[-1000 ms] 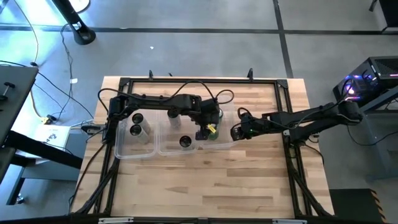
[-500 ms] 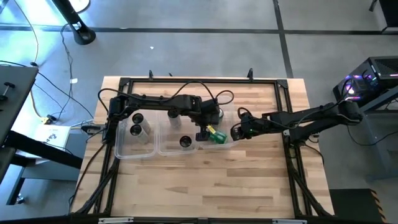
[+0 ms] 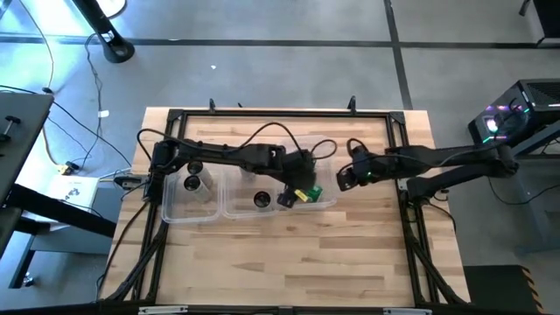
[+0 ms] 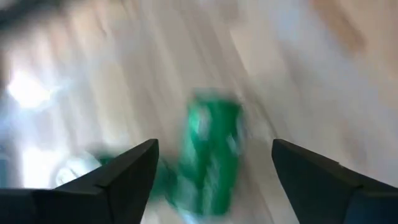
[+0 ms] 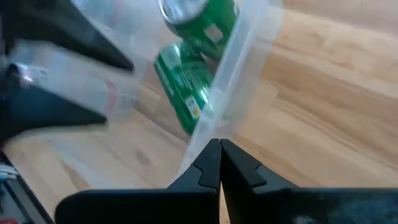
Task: Sort soda cans
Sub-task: Put the green soda can into the right transparent container
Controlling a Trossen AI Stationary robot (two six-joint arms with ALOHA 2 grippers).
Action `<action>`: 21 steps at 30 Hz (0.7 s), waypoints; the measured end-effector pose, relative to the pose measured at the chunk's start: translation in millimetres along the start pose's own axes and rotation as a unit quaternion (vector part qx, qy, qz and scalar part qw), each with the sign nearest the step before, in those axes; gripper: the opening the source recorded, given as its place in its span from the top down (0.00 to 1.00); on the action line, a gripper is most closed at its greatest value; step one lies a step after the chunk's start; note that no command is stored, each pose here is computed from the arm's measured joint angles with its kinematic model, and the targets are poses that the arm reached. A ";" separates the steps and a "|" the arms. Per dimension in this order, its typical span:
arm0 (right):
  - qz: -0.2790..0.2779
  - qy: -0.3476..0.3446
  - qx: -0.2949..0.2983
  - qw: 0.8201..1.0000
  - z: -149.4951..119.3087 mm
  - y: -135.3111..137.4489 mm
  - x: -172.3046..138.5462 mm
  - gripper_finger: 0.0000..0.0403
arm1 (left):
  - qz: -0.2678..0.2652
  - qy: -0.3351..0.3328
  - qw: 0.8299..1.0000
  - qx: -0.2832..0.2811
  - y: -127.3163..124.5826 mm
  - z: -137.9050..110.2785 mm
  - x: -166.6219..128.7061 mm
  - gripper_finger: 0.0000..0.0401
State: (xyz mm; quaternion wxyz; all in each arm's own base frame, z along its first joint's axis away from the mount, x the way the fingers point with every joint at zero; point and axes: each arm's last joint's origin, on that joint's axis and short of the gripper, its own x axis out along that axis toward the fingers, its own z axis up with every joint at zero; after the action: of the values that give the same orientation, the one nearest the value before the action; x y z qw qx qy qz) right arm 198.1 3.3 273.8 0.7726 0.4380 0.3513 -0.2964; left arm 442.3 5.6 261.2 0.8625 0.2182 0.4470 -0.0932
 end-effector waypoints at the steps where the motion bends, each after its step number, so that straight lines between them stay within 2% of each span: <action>1: 0.004 -0.006 0.001 1.000 1.3 0.3 -3.6 1.00 | 0.008 -0.015 1.000 0.009 2.6 4.6 -3.0 0.26; 4: 0.010 -0.012 0.003 1.000 2.4 -1.3 -11.0 1.00 | 0.016 -0.031 0.999 0.028 8.2 6.4 -2.9 0.29; 7: 0.017 -0.015 0.005 1.000 2.6 -2.8 -15.5 1.00 | 0.002 -0.008 0.999 0.038 8.6 -2.2 15.4 0.31; 11: 0.017 -0.015 0.008 1.000 2.5 -3.4 -16.4 1.00 | -0.016 -0.013 0.999 0.039 10.2 -5.1 29.8 0.32; 18: 0.023 -0.015 0.019 0.999 2.8 -2.6 -16.7 1.00 | -0.080 0.011 0.997 -0.015 6.7 -17.9 54.2 0.32; 21: 0.024 -0.015 0.019 0.999 2.8 -2.4 -16.7 1.00 | -0.084 0.023 0.996 -0.022 7.2 -21.1 55.7 0.32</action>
State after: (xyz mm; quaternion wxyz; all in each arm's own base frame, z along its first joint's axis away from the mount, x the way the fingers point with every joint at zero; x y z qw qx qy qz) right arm 187.5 2.2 287.1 0.7760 0.4564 0.3235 -0.2914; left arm 461.9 23.7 207.4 0.8459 0.1629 0.4851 -0.1504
